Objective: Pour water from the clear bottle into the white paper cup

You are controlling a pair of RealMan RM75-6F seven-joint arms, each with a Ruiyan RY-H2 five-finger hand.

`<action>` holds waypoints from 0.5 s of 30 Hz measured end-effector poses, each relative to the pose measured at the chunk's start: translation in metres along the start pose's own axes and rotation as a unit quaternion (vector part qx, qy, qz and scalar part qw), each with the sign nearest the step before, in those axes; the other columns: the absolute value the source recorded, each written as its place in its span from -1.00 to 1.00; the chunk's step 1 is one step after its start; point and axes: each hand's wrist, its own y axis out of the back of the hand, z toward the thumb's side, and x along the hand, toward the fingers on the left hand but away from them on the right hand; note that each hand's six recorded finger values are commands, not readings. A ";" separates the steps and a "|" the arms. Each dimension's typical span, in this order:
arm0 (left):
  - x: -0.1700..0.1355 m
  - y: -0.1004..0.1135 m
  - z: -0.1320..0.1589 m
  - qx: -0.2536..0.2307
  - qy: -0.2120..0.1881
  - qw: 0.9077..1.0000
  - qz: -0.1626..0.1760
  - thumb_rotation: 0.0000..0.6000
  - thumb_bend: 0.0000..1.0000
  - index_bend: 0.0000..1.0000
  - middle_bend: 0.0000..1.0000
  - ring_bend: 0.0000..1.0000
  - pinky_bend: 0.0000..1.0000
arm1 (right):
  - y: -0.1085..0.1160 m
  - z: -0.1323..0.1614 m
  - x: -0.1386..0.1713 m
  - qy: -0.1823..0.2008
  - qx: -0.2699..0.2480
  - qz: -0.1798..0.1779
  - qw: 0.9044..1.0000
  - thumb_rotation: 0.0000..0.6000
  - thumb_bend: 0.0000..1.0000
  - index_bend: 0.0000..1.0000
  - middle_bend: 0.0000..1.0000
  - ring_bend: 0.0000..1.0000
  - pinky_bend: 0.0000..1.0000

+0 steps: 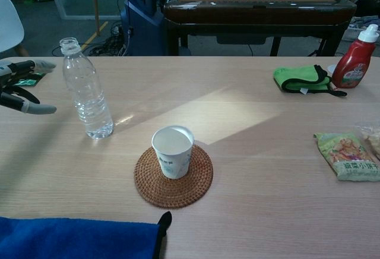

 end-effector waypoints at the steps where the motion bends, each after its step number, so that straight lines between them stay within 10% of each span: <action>1: 0.001 -0.001 0.001 -0.003 -0.001 1.000 -0.001 1.00 -1.00 -1.00 -0.98 -0.92 -0.46 | 0.000 0.000 0.000 0.000 0.000 0.000 1.000 1.00 -0.10 -0.51 -0.62 -0.95 -0.69; 15: 0.020 -0.024 0.022 -0.043 0.004 0.999 -0.022 1.00 -1.00 -1.00 -0.98 -0.92 -0.47 | 0.001 -0.002 -0.001 -0.001 -0.004 0.001 1.000 1.00 -0.10 -0.51 -0.61 -0.94 -0.69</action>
